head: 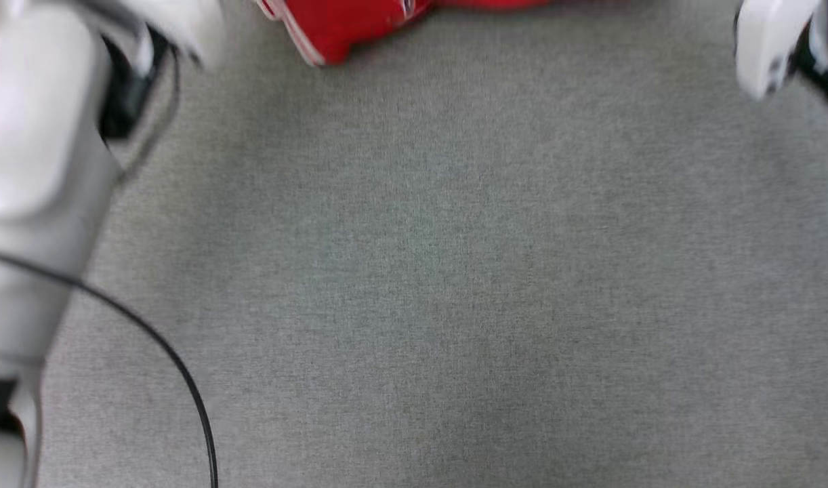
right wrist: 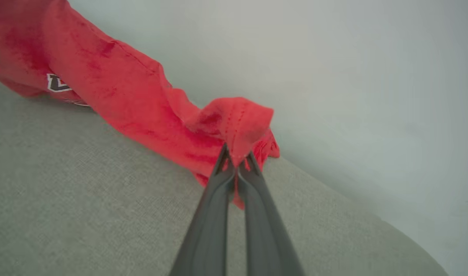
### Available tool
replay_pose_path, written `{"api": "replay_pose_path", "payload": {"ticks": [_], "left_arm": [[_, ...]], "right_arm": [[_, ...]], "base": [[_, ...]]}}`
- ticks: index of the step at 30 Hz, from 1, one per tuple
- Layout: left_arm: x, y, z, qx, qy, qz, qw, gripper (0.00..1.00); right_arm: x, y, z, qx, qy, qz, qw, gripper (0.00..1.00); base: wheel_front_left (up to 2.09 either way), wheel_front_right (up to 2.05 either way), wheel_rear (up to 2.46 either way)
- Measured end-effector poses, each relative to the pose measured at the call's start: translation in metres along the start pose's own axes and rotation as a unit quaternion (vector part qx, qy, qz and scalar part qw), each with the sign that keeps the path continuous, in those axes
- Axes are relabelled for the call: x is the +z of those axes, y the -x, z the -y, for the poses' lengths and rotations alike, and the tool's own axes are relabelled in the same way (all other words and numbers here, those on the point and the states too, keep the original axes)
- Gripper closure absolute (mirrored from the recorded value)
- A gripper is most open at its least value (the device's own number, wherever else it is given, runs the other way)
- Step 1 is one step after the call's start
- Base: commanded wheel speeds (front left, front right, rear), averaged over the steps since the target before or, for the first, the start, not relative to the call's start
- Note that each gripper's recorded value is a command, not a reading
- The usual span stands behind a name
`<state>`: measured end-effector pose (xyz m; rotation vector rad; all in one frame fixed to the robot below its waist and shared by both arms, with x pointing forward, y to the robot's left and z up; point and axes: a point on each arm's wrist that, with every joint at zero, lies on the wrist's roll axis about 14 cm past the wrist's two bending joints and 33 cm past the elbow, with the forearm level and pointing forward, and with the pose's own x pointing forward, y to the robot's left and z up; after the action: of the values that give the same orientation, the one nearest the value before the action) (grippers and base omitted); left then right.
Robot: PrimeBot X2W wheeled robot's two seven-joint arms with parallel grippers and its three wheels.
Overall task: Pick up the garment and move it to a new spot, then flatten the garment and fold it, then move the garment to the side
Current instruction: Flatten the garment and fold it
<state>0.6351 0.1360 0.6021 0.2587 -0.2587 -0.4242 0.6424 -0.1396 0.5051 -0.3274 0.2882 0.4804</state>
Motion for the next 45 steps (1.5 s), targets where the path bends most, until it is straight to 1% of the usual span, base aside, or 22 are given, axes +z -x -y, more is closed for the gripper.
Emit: {"api": "replay_pose_path", "payload": {"ticks": [2, 6, 9, 11, 14, 18, 22, 26, 31, 35, 38, 40, 43, 44, 45], "left_arm": [[-0.006, 0.021, 0.013, -0.003, 0.011, -0.011, 1.0, 1.0], [-0.019, 0.07, 0.035, -0.009, 0.026, -0.041, 0.999, 1.0], [-0.018, 0.1, 0.057, -0.018, 0.047, -0.05, 0.997, 1.0], [-0.021, 0.124, 0.068, -0.021, 0.061, -0.067, 0.996, 1.0], [-0.031, 0.163, 0.08, -0.014, 0.077, -0.104, 0.992, 1.0], [-0.048, 0.217, 0.097, -0.002, 0.11, -0.162, 0.981, 1.0], [-0.06, 0.268, 0.108, 0.018, 0.136, -0.211, 0.968, 1.0], [-0.061, 0.305, 0.125, 0.042, 0.175, -0.235, 0.955, 1.0], [-0.066, 0.351, 0.149, 0.063, 0.215, -0.274, 0.935, 1.0], [-0.065, 0.378, 0.167, 0.071, 0.239, -0.294, 0.923, 1.0], [-0.065, 0.394, 0.181, 0.071, 0.257, -0.311, 0.912, 1.0], [-0.065, 0.397, 0.183, 0.068, 0.261, -0.316, 0.91, 1.0], [-0.065, 0.394, 0.181, 0.064, 0.255, -0.314, 0.912, 1.0], [-0.059, 0.375, 0.169, 0.06, 0.235, -0.288, 0.926, 1.0], [-0.056, 0.366, 0.163, 0.058, 0.227, -0.277, 0.932, 1.0]], "right_arm": [[-0.017, 0.015, -0.009, 0.009, -0.003, -0.015, 1.0, 1.0], [-0.03, 0.045, -0.019, 0.017, -0.02, -0.018, 1.0, 1.0], [-0.055, 0.07, -0.032, 0.027, -0.033, -0.038, 0.998, 1.0], [-0.07, 0.086, -0.041, 0.033, -0.043, -0.047, 0.997, 1.0], [-0.079, 0.106, -0.054, 0.041, -0.058, -0.05, 0.996, 1.0], [-0.1, 0.139, -0.068, 0.046, -0.08, -0.063, 0.994, 1.0], [-0.124, 0.172, -0.075, 0.046, -0.081, -0.082, 0.992, 1.0], [-0.149, 0.204, -0.093, 0.057, -0.093, -0.105, 0.989, 1.0], [-0.167, 0.234, -0.109, 0.064, -0.11, -0.119, 0.985, 1.0], [-0.182, 0.257, -0.122, 0.074, -0.119, -0.137, 0.981, 1.0], [-0.19, 0.271, -0.126, 0.077, -0.124, -0.151, 0.978, 1.0], [-0.193, 0.275, -0.127, 0.077, -0.128, -0.158, 0.976, 1.0], [-0.193, 0.275, -0.13, 0.08, -0.133, -0.16, 0.975, 1.0], [-0.185, 0.267, -0.13, 0.08, -0.142, -0.148, 0.975, 1.0], [-0.182, 0.264, -0.128, 0.078, -0.145, -0.143, 0.976, 1.0]], "base": [[0.0, 0.0, 0.0], [0.0, 0.0, 0.0], [0.0, 0.0, 0.0], [0.0, 0.0, 0.0], [0.0, 0.0, 0.0], [0.0, 0.0, 0.0], [0.0, 0.0, 0.0], [0.0, 0.0, 0.0], [0.0, 0.0, 0.0], [0.0, 0.0, 0.0], [0.0, 0.0, 0.0], [0.0, 0.0, 0.0], [0.0, 0.0, 0.0], [0.0, 0.0, 0.0], [0.0, 0.0, 0.0]]}}
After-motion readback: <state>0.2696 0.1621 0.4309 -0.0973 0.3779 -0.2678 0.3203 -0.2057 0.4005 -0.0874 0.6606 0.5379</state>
